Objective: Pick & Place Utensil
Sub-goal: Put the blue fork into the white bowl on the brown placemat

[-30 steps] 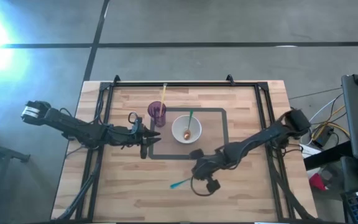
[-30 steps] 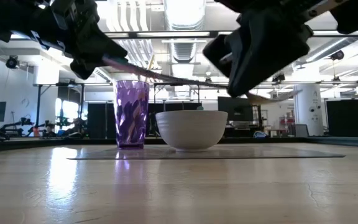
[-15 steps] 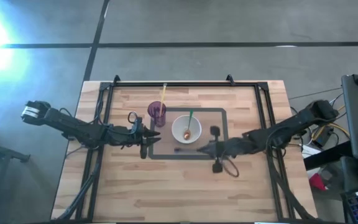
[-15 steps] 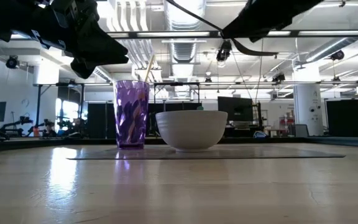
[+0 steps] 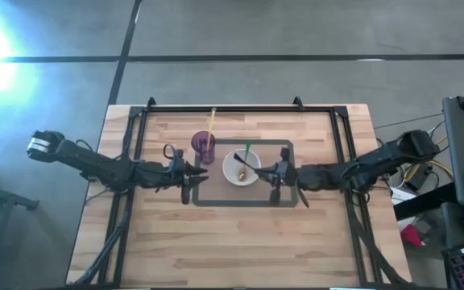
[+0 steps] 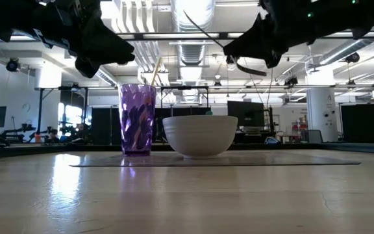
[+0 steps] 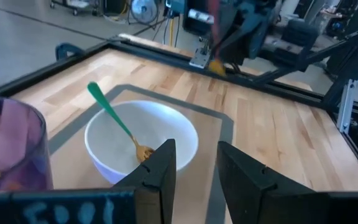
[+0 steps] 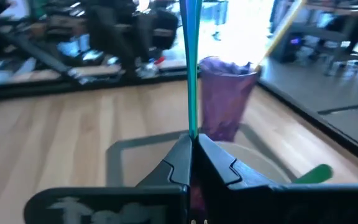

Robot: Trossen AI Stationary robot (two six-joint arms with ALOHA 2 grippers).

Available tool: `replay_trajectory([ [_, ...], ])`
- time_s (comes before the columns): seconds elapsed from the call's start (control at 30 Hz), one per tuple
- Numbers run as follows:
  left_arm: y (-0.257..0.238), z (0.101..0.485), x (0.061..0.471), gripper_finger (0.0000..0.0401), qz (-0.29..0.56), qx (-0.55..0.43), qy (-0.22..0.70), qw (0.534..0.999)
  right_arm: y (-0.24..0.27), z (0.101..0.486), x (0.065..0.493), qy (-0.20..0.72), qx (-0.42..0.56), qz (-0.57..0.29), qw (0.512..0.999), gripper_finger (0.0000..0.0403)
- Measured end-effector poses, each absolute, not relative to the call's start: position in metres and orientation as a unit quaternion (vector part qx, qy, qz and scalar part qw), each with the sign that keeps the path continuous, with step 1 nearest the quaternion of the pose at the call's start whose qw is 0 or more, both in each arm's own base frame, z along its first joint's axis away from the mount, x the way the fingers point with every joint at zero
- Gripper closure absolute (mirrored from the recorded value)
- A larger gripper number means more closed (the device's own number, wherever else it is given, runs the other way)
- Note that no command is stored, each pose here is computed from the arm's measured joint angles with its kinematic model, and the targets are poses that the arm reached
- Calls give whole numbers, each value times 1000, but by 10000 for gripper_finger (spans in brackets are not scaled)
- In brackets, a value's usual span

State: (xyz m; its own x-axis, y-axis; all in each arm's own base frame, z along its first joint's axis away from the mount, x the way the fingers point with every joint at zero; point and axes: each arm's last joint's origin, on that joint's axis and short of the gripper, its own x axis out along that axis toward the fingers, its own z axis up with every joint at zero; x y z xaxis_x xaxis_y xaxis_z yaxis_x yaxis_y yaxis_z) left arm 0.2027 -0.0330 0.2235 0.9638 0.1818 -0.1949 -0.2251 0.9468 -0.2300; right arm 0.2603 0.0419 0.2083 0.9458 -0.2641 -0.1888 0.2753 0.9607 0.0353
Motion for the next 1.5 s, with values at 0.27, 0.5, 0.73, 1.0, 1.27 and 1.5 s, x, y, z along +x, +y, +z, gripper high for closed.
replay_trajectory([
  [0.27, -32, 228, 200, 291, 115, -111, 72, 985, 37, 194, 280, 40, 68, -244, 966, 394],
  [0.5, -30, 232, 199, 291, 122, -101, 61, 985, 37, 180, 294, -19, 106, -284, 953, 394],
  [0.73, -29, 236, 196, 291, 124, -92, 47, 987, 30, 159, 305, -22, 119, -307, 944, 394],
  [1.0, -29, 240, 196, 291, 127, -88, 31, 987, 27, 145, 327, -5, 106, -317, 942, 394],
  [1.27, -29, 240, 196, 291, 128, -86, 31, 988, 26, 143, 340, 26, 87, -327, 941, 394],
  [1.5, -29, 240, 196, 291, 128, -86, 31, 988, 22, 136, 349, 49, 77, -334, 938, 394],
])
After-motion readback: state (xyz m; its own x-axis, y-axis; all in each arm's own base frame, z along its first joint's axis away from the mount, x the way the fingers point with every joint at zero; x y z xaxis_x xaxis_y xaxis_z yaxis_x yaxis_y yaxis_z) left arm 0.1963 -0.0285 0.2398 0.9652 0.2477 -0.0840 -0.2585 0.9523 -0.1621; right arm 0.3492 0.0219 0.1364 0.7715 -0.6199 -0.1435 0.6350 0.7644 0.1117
